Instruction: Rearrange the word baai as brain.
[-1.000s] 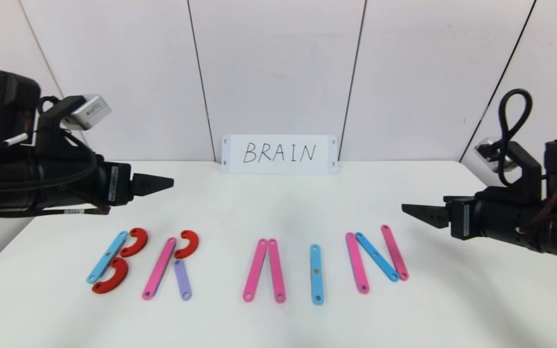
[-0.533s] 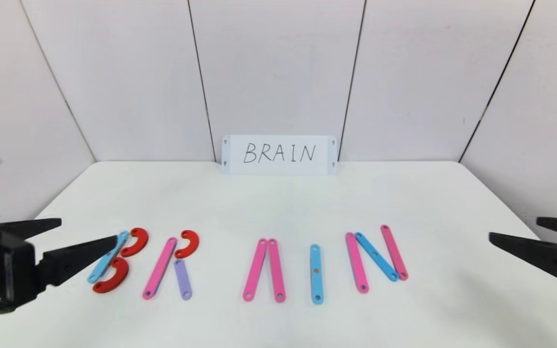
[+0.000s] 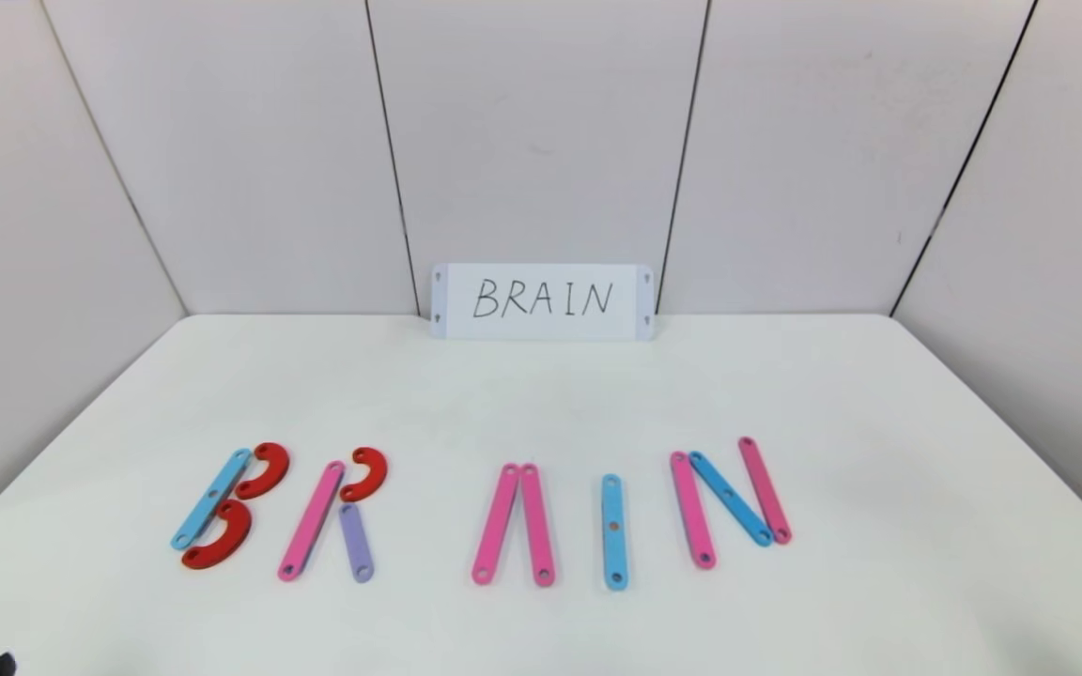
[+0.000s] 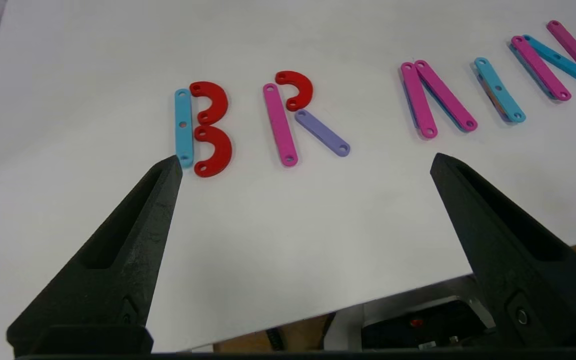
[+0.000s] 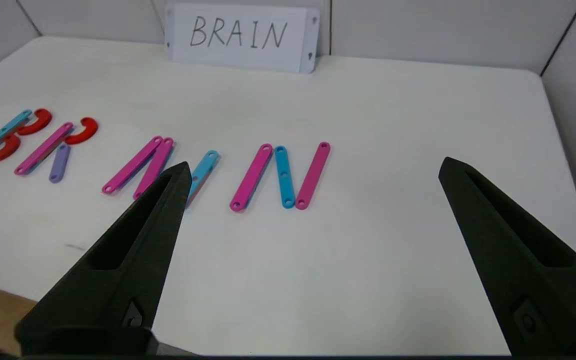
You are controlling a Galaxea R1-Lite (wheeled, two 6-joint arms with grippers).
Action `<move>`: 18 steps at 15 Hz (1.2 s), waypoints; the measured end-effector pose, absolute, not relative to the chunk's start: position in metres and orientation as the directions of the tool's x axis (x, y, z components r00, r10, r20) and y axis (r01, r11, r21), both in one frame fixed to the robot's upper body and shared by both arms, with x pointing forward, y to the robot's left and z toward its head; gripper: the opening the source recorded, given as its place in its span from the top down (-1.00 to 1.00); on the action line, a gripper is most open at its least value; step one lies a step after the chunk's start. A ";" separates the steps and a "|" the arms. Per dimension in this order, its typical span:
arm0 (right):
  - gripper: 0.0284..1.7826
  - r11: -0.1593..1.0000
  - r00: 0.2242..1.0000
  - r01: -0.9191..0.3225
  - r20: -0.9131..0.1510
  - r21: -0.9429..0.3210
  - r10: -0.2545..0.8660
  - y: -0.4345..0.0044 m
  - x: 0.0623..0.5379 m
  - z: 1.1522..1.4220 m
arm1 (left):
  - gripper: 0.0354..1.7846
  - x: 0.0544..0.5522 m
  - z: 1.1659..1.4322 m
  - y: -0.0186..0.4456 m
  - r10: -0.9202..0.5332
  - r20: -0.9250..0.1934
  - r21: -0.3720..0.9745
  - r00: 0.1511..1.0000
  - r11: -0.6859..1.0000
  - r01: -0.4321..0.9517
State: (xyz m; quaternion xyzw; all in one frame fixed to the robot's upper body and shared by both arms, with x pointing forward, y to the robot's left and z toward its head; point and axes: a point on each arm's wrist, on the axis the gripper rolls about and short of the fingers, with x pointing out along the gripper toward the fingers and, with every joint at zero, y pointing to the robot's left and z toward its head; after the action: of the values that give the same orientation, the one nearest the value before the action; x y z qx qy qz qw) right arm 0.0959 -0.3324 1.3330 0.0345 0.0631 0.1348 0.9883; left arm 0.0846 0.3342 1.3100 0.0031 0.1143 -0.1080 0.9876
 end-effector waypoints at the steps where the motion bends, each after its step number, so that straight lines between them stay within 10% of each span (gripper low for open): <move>1: -0.94 0.973 0.970 -0.216 -0.093 0.080 0.223 -0.333 0.089 1.331 | -0.95 0.076 1.306 0.337 -0.183 -0.218 -0.013 0.959 0.983 0.185; 8: -0.94 0.997 0.996 -0.040 0.079 0.060 0.035 -0.332 0.060 1.315 | -0.95 0.049 1.307 0.341 0.030 -0.099 -0.001 0.995 1.000 -0.031; 18: -0.94 0.995 0.986 -0.096 0.142 0.026 0.091 -0.333 0.045 1.285 | -0.95 0.021 1.275 0.335 -0.005 0.011 -0.004 1.000 1.000 0.005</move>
State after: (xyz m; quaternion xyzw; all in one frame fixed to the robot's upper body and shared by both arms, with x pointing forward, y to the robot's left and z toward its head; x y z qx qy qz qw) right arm 0.0449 -0.3334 1.2855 0.0165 -0.0703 0.0470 0.9963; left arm 0.0212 0.3347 1.2746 -0.0020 -0.0056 -0.0027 1.0000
